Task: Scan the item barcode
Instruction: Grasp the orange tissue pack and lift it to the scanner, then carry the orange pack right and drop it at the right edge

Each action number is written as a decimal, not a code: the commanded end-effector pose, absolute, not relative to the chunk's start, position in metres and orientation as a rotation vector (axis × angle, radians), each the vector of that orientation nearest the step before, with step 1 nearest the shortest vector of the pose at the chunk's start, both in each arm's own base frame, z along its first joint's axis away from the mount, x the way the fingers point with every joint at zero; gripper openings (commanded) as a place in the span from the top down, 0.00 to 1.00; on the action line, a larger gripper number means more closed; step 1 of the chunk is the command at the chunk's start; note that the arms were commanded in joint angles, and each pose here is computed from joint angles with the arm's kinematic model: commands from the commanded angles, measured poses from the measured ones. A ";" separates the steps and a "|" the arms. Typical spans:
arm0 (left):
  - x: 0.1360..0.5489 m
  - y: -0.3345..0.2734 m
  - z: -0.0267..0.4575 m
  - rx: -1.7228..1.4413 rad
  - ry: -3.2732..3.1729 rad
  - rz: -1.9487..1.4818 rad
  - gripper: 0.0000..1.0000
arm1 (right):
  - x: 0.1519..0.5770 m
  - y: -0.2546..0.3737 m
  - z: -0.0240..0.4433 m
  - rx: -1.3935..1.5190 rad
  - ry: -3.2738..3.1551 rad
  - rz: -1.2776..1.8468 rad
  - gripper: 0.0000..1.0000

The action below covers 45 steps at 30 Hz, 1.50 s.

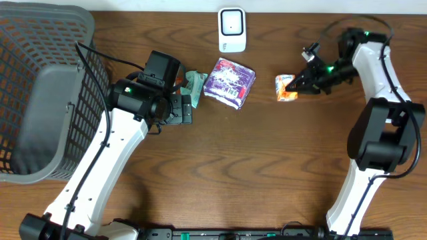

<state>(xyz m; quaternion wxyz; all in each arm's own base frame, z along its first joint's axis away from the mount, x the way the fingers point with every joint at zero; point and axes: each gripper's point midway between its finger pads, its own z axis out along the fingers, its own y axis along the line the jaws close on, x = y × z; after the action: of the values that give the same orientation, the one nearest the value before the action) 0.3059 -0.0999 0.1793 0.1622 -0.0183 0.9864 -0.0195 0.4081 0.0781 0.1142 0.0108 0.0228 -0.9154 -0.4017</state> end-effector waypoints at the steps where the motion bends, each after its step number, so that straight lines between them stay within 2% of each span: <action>1: 0.307 -0.099 0.179 -0.051 2.819 -0.054 0.02 | 0.402 0.109 0.156 0.439 -2.804 -1.519 0.99; 6: 0.307 -0.099 0.179 -0.051 2.819 -0.054 0.02 | 0.386 0.126 0.182 0.582 -2.679 -1.756 0.99; 17: 0.307 -0.099 0.179 -0.051 2.819 -0.054 0.02 | 0.384 0.130 0.177 0.631 -2.688 -1.707 0.99; 19: 0.307 -0.099 0.179 -0.051 2.819 -0.054 0.02 | 0.388 0.130 0.162 0.616 -2.740 -1.551 0.99; 20: 0.307 -0.099 0.179 -0.051 2.819 -0.054 0.02 | 0.395 0.126 0.146 0.526 -2.812 -1.355 0.99; 21: 0.307 -0.099 0.179 -0.051 2.819 -0.054 0.02 | 0.416 0.103 0.113 0.290 -2.995 -0.859 0.99; 22: 0.307 -0.099 0.179 -0.051 2.819 -0.054 0.02 | 0.427 0.090 0.105 0.220 -3.080 -0.615 0.99; 23: 0.307 -0.099 0.179 -0.051 2.819 -0.054 0.02 | 0.450 0.074 0.104 0.178 -3.230 -0.185 0.99; 26: 0.307 -0.099 0.179 -0.051 2.819 -0.054 0.02 | 0.492 0.076 0.125 0.179 -3.436 0.213 0.99; 27: 0.307 -0.099 0.179 -0.051 2.819 -0.054 0.02 | 0.521 0.086 0.142 0.220 -3.570 0.415 0.99; 29: 0.307 -0.099 0.179 -0.051 2.819 -0.054 0.02 | 0.550 0.104 0.164 0.308 -3.704 0.605 0.99; 33: 0.307 -0.099 0.179 -0.051 2.819 -0.054 0.02 | 0.593 0.161 0.192 0.601 -3.921 0.649 0.99; 37: 0.307 -0.099 0.179 -0.051 2.819 -0.054 0.02 | 0.616 0.198 0.188 0.749 -4.026 0.645 0.99; 41: 0.307 -0.099 0.179 -0.051 2.819 -0.054 0.02 | 0.623 0.214 0.162 0.779 -4.029 0.613 0.99; 45: 0.307 -0.099 0.179 -0.051 2.819 -0.054 0.02 | 0.627 0.198 0.163 0.554 -4.077 0.570 0.99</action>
<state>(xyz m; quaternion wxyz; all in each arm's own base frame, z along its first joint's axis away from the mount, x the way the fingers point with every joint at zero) 0.3061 -0.1000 0.1790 0.1620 -0.0183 0.9864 -0.0194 0.6226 0.2159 0.1497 -0.4746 0.1596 -0.8582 0.1129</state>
